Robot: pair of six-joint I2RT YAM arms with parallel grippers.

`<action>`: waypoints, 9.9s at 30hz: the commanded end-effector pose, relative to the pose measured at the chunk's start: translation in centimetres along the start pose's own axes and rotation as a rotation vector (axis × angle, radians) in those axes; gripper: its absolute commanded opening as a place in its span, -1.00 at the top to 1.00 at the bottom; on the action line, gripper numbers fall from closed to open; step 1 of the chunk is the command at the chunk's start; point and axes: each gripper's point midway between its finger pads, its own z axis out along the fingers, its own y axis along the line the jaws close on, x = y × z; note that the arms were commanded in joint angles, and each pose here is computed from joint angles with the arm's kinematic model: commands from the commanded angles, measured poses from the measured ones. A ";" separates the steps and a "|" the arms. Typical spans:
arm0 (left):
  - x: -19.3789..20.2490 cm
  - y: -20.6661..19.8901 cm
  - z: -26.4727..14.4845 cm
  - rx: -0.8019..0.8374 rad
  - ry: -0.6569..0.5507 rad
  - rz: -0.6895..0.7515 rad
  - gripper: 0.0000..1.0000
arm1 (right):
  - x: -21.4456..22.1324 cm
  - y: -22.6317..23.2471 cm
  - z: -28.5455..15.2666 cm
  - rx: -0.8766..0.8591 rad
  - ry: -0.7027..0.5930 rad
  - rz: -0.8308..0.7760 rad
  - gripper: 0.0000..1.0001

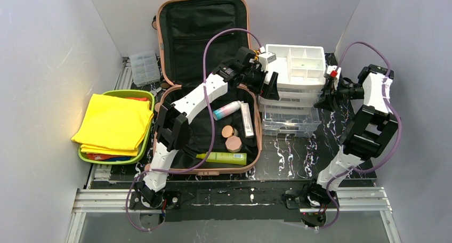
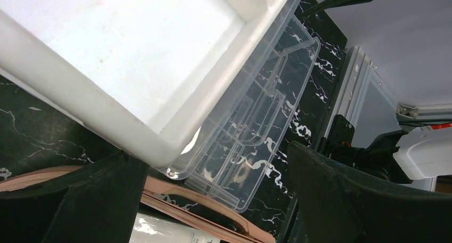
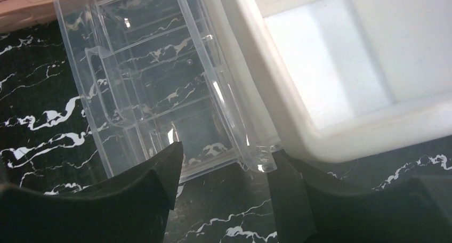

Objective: Open, take out, and arrange the luggage
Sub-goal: Open the drawer in the storage box, then pick up the makeup from the opened luggage, then place the makeup in the drawer, then pick up the makeup from the opened luggage.

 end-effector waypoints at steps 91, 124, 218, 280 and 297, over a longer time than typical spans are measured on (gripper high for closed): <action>-7.8 2.1 -10.1 -0.466 -0.183 0.389 -0.97 | -7.8 8.2 5.5 -0.206 0.364 -0.330 -0.79; -7.2 5.9 -5.8 -0.521 -0.163 0.323 -0.97 | -4.2 11.9 3.9 -0.246 0.450 -0.351 0.45; 6.4 7.2 -19.0 -0.500 0.158 0.345 0.64 | -14.7 1.1 -7.5 1.010 -0.110 0.088 -0.97; -7.7 -14.5 -7.0 -0.106 -0.255 0.599 -0.97 | -6.7 -2.1 -13.1 1.292 -0.130 0.359 -1.00; 3.2 4.5 -14.3 -0.622 -0.086 -0.066 -0.97 | -6.5 -2.0 -12.6 1.271 -0.132 0.346 -1.00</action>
